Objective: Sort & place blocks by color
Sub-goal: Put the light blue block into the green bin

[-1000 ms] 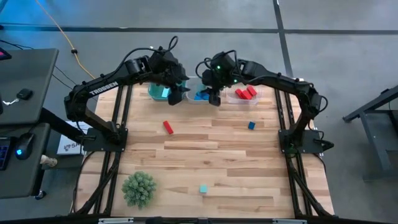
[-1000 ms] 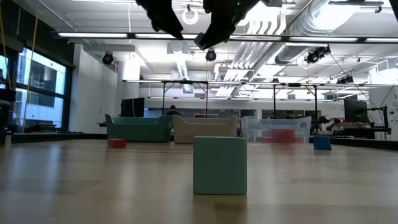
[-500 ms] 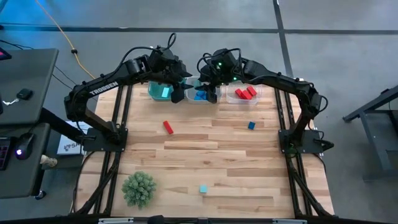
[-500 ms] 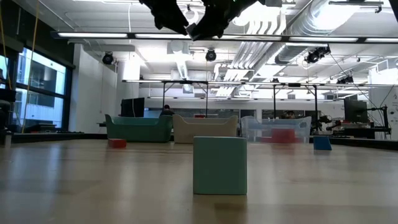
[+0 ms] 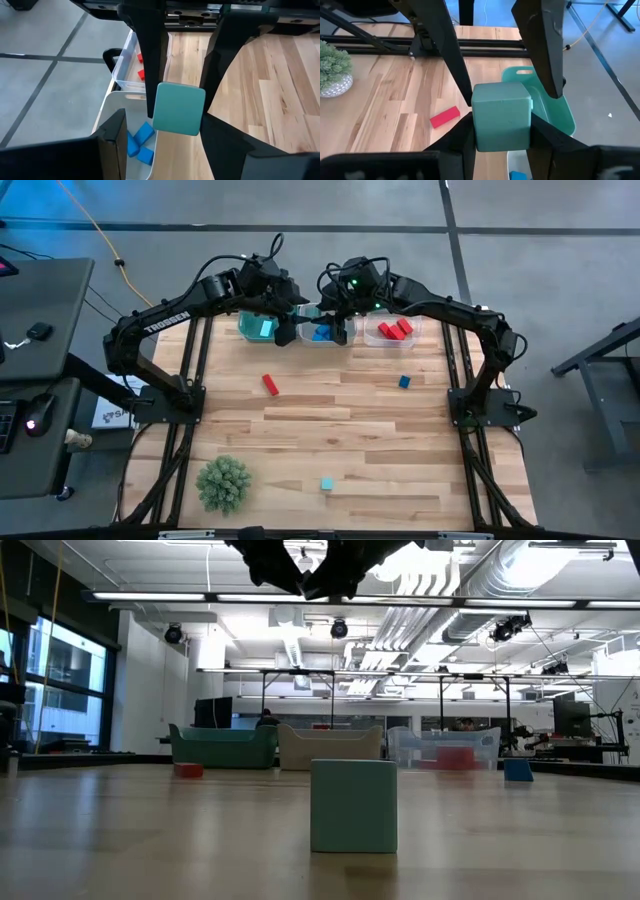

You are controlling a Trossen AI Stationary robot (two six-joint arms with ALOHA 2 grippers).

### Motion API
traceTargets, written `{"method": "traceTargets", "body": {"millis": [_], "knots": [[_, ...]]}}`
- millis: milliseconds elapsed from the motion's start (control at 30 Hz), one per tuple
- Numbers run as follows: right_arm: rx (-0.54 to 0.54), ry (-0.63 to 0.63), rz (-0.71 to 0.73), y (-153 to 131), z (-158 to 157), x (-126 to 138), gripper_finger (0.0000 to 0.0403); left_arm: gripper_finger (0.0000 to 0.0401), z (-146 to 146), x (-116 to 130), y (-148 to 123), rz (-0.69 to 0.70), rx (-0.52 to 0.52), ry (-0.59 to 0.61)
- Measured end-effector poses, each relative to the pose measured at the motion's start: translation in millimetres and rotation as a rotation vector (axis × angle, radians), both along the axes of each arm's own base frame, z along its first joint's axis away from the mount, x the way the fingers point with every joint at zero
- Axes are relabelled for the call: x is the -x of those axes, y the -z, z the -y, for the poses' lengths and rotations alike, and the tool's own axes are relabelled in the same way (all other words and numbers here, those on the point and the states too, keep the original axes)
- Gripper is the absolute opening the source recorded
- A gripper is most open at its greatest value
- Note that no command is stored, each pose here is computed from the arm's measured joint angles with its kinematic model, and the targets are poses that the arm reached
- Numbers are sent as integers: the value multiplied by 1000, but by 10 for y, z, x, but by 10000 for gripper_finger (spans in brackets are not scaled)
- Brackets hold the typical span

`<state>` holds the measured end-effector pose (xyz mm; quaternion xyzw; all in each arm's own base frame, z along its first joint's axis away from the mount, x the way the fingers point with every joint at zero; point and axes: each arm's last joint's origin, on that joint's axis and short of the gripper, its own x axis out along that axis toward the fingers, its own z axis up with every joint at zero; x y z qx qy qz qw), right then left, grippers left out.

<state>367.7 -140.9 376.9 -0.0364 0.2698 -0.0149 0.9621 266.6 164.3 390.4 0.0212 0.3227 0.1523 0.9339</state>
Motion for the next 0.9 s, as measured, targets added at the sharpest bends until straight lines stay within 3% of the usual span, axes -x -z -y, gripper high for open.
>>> {"method": "traceTargets", "body": {"millis": [600,900], "knots": [[-40,24,8,-4,-2,-4,108,98,80,-51,-3,-11,-38,51],[-45,23,8,-4,0,-2,108,15,82,-52,-3,-20,-60,70]]}}
